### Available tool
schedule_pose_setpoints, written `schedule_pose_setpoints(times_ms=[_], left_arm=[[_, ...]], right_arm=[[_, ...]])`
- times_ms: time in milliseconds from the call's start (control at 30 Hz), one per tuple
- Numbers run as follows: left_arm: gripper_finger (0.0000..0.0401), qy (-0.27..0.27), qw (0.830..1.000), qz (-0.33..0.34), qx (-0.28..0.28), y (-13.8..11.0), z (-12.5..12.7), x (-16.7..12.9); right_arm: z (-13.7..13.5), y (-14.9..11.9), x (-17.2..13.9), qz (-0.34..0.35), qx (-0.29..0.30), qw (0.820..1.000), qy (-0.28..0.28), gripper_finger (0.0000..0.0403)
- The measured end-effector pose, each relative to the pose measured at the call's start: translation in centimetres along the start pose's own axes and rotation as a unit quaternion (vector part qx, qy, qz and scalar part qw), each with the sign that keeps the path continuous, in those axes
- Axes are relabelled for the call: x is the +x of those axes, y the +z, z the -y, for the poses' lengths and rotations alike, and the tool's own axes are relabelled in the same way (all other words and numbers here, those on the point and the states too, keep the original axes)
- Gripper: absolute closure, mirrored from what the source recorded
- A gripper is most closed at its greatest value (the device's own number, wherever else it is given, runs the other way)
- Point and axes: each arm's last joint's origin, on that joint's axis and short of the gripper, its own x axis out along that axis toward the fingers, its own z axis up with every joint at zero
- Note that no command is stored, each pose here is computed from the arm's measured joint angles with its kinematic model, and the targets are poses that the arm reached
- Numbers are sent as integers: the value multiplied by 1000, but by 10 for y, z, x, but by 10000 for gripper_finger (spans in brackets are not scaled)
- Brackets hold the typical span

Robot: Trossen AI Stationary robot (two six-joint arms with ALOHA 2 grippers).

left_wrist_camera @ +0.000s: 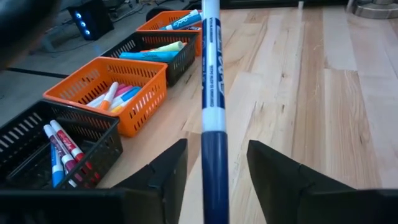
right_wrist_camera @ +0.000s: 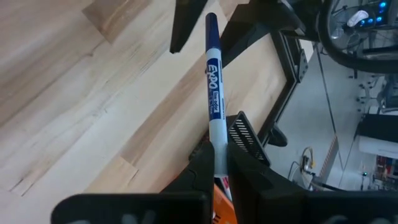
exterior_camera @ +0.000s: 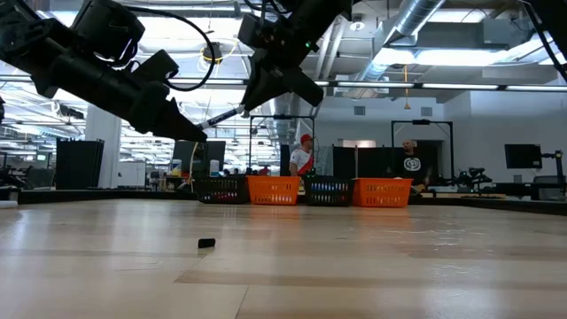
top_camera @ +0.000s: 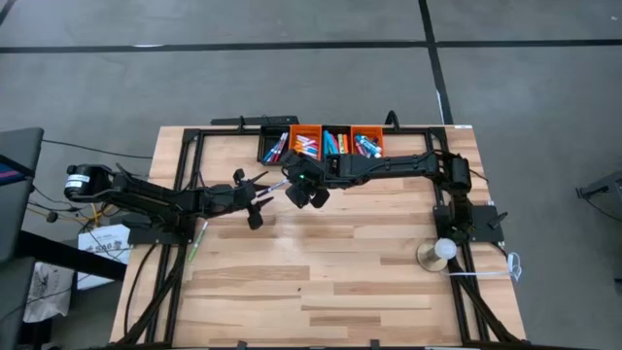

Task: Pick & Place Markers
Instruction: Put the blue and white marker pen into the left black bin

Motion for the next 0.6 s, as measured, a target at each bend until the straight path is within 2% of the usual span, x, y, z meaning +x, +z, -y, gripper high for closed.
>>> schedule_pose_setpoints(times_ms=[133,333,600], left_arm=[[272,0,1000,2,-1,0,0,0],[364,3,1000,2,-1,1,0,0],[368,2,1000,5,-8,1,0,0]], right_arm=[[0,0,0,0,-1,1000,0,385],[0,0,0,1,-1,1000,0,378],[0,0,0,0,-1,1000,-1,366]])
